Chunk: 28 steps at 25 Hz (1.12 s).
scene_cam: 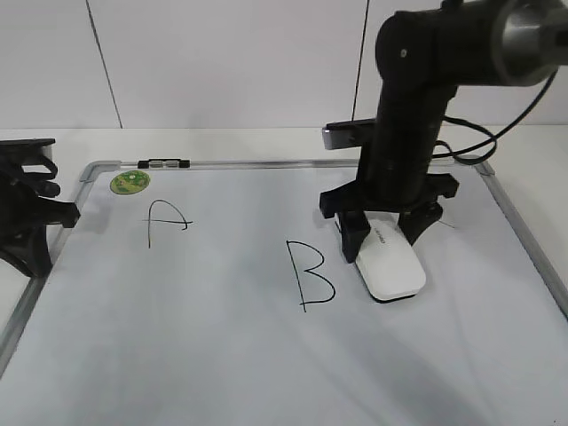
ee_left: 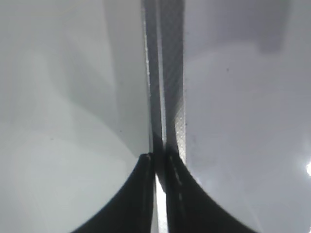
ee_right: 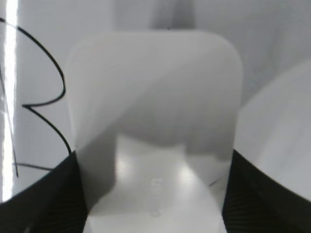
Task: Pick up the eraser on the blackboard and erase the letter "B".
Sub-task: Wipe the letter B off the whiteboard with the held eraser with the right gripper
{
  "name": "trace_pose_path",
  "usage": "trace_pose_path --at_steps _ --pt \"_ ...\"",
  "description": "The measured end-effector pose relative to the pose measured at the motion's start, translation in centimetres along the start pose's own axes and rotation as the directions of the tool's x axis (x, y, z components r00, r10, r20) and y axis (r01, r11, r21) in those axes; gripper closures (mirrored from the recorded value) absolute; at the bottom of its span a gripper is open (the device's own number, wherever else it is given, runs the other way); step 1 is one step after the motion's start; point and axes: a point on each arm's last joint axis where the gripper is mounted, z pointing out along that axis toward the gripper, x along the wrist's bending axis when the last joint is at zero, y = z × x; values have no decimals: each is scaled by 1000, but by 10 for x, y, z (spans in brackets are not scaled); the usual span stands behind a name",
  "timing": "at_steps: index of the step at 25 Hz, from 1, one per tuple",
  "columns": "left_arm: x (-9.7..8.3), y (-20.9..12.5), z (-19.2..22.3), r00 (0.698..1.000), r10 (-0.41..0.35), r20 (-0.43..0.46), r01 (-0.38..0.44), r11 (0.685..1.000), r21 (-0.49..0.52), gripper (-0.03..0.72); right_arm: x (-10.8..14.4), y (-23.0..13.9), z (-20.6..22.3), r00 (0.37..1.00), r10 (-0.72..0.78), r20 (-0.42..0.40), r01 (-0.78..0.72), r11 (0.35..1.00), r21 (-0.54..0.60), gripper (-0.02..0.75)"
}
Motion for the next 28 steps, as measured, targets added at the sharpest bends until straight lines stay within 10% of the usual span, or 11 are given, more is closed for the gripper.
trace_pose_path --at_steps 18,28 --pt "0 0 0 1000 0 0 0 1000 2 662 26 11 26 994 -88 59 85 995 50 201" --pt "0 0 0 1000 1 -1 -1 1000 5 662 125 -24 32 947 -320 33 318 946 65 201"
